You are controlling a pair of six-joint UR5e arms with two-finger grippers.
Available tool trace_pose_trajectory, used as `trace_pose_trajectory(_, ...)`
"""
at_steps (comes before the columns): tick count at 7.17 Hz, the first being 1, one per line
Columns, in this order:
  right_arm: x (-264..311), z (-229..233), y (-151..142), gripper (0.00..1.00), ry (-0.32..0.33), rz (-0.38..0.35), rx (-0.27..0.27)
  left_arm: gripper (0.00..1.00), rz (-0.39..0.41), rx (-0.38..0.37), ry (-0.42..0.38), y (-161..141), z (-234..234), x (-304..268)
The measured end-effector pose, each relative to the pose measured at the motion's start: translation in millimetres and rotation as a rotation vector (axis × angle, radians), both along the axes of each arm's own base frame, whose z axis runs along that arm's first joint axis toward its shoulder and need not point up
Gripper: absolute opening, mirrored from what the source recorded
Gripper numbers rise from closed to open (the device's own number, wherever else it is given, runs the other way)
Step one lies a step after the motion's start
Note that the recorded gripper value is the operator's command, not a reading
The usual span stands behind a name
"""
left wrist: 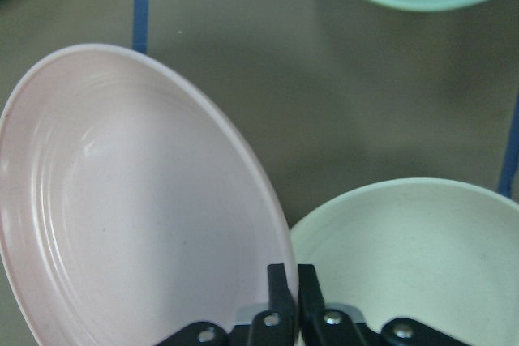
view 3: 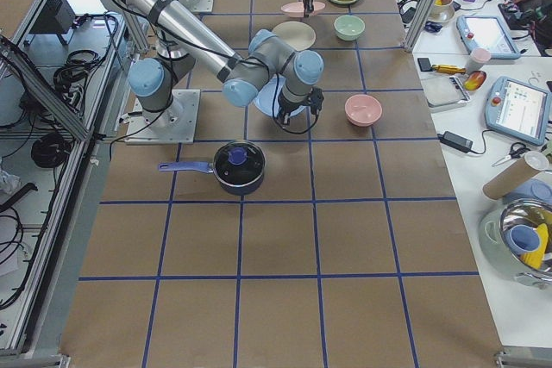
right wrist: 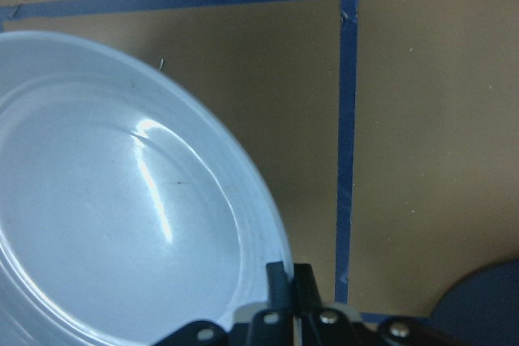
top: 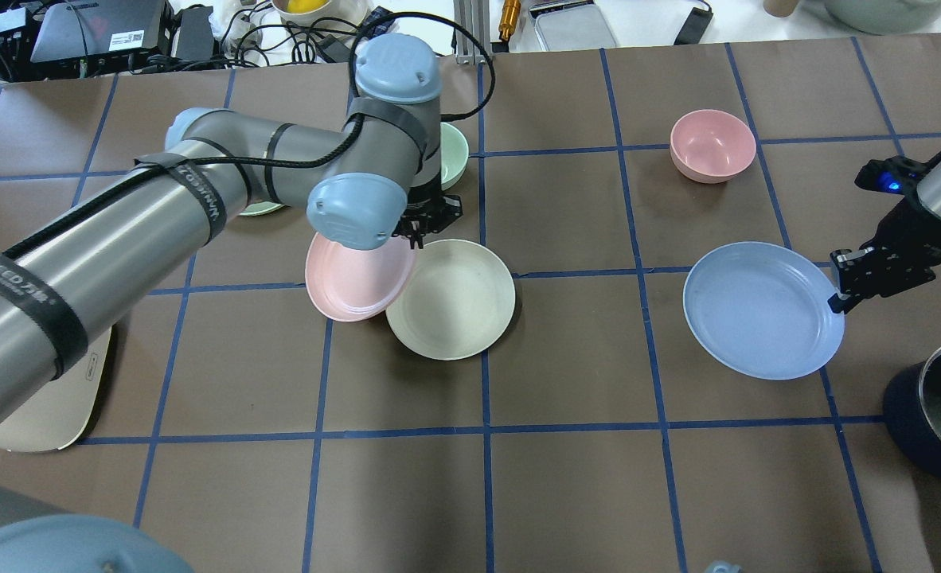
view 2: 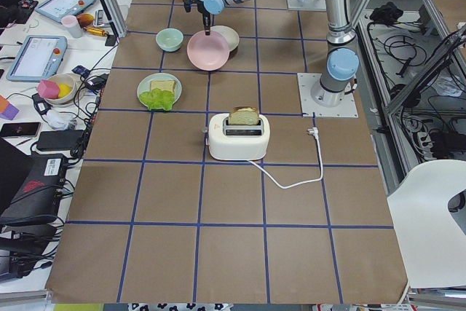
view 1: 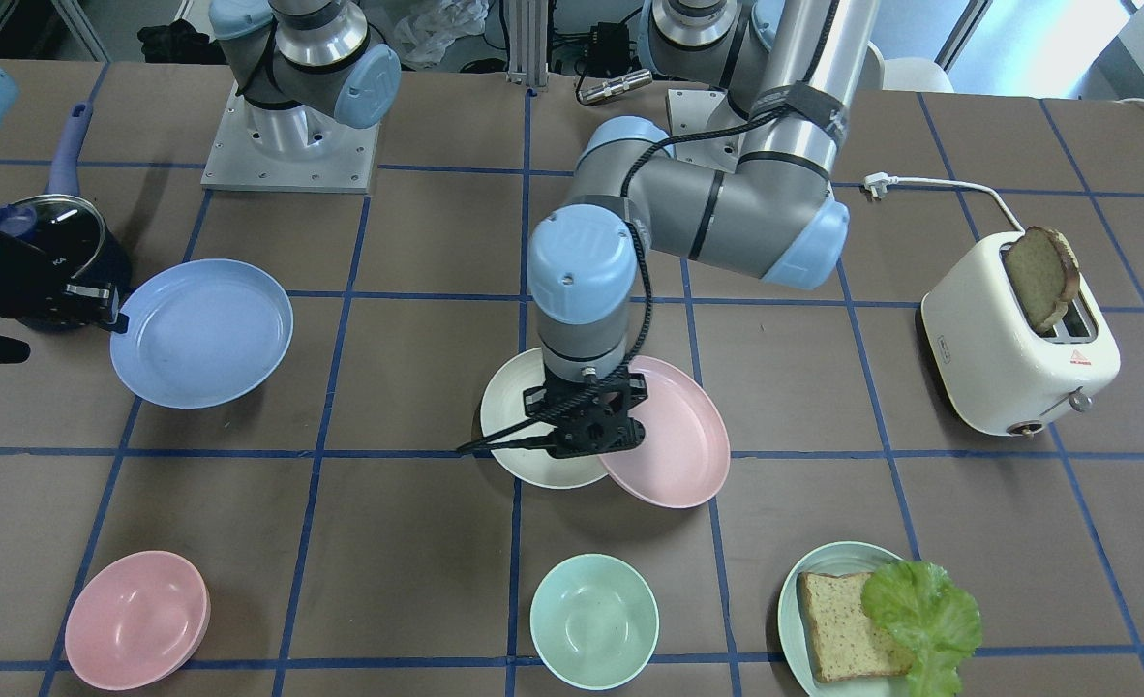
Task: Stack three plates with pink and blue
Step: 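Carry the pink plate onto the cream plate with the left gripper, then release pink plate, raise left gripper while right gripper lifts blue plate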
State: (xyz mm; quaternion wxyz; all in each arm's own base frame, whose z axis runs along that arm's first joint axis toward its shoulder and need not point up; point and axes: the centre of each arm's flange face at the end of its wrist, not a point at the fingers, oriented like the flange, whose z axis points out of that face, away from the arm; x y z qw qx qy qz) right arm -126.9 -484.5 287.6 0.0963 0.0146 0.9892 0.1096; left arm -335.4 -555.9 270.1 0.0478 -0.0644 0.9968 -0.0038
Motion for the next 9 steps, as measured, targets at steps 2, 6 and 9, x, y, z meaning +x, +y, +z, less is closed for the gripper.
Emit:
trace_pose_trajectory(2,-4.5,25.6,-11.6,0.00,0.000,0.002,-0.004,0.00,0.014,-0.028,0.007,14.1,7.1,-62.2)
trace_pose_trajectory(6,-5.8,32.1,-20.1,0.00,-0.015,-0.003,-0.003,1.00,0.005,0.021,-0.043,37.0,-1.7,-104.3)
trace_pose_trajectory(9,1.3,38.5,-24.1,0.00,-0.008,0.008,-0.020,1.00,-0.062,0.001,-0.058,30.7,11.6,-92.6)
